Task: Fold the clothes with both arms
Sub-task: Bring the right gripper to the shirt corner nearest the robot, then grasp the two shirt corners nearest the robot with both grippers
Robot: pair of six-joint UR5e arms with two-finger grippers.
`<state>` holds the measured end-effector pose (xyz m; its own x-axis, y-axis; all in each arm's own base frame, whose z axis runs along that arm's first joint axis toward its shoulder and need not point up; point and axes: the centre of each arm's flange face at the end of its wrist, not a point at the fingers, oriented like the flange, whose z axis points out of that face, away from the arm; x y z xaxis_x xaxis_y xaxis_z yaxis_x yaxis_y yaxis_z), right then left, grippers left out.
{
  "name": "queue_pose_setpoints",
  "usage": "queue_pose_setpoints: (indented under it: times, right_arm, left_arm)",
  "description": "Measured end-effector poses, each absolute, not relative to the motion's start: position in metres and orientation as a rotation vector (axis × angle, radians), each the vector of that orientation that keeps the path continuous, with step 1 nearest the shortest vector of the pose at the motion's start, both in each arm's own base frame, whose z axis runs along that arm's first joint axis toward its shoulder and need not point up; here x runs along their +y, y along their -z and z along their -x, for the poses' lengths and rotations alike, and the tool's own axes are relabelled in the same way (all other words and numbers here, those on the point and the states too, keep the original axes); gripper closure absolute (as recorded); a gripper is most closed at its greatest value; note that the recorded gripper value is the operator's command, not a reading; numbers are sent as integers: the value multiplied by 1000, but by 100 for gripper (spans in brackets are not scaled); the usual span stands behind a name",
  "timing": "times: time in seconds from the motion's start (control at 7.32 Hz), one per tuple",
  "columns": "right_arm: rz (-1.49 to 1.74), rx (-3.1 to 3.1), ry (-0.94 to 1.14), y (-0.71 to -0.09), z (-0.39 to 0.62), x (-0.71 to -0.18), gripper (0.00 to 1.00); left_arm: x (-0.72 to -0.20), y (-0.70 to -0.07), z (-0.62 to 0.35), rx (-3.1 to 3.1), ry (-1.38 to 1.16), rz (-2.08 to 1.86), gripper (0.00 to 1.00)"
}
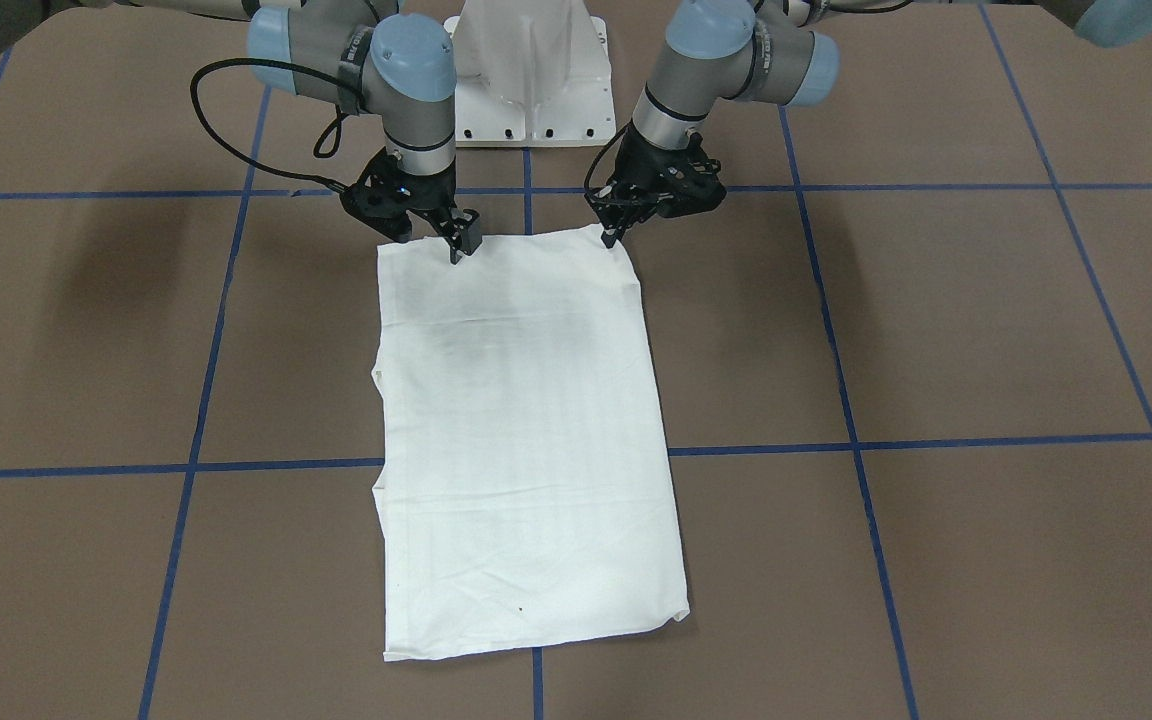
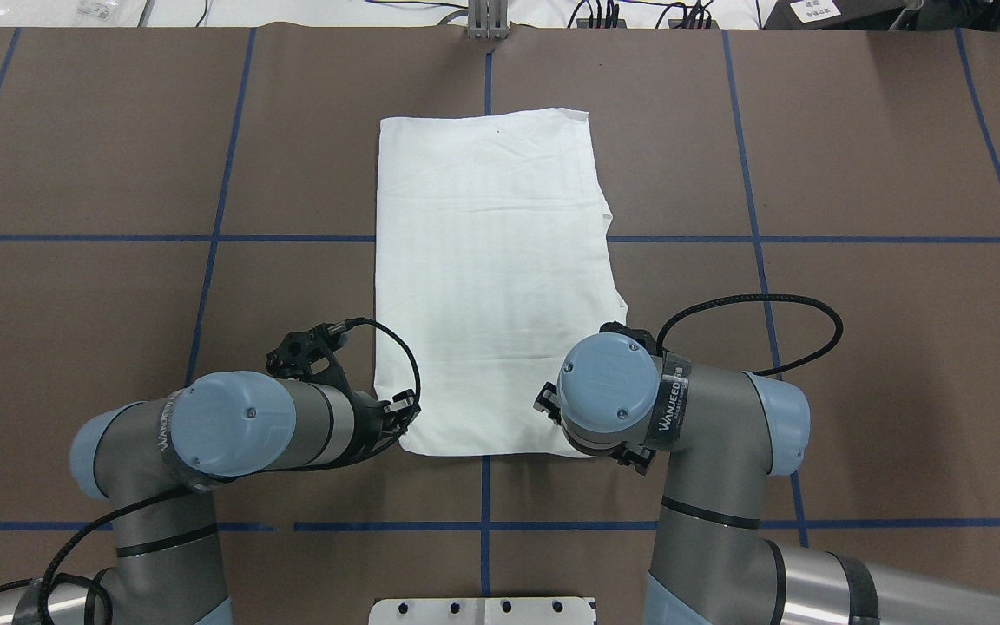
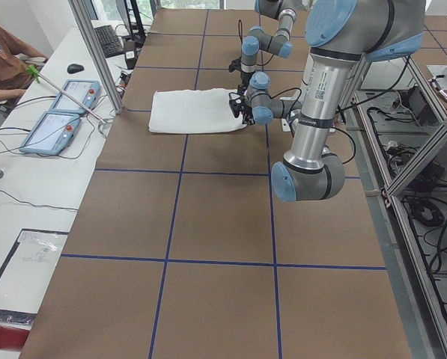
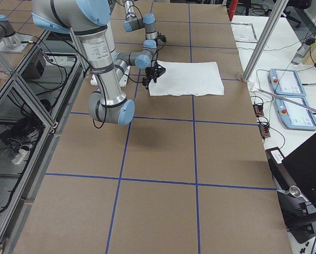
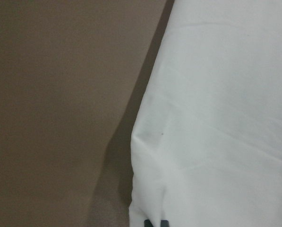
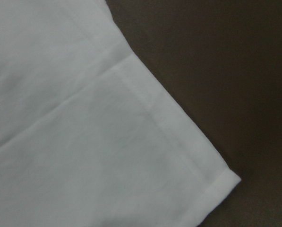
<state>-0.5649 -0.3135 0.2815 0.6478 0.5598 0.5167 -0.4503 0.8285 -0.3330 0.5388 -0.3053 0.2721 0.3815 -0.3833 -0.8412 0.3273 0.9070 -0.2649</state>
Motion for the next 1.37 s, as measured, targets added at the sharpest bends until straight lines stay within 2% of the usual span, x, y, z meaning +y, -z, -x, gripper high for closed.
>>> queue_pose_setpoints:
  times: [0.41, 0.55, 0.68, 0.96, 1.09, 1.37]
  right_arm:
    - [180, -629, -579, -290, 568, -314, 1]
    - [180, -626, -579, -291, 569, -314, 12]
    - [180, -624, -579, -292, 569, -314, 34]
    - [180, -622, -579, -293, 571, -314, 70]
    - [179, -624, -578, -292, 571, -314, 79]
    - [179, -624, -576, -291, 572, -314, 87]
  left_arm:
    - [-306, -270, -539, 1092, 455, 59, 100]
    - [-306, -270, -539, 1092, 455, 59, 100]
    - [-307, -270, -539, 1092, 456, 58, 100]
    - [-307, -270, -538, 1092, 457, 57, 100]
    - [-307, -270, -538, 1092, 457, 57, 100]
    - [-307, -270, -538, 1092, 458, 56, 100]
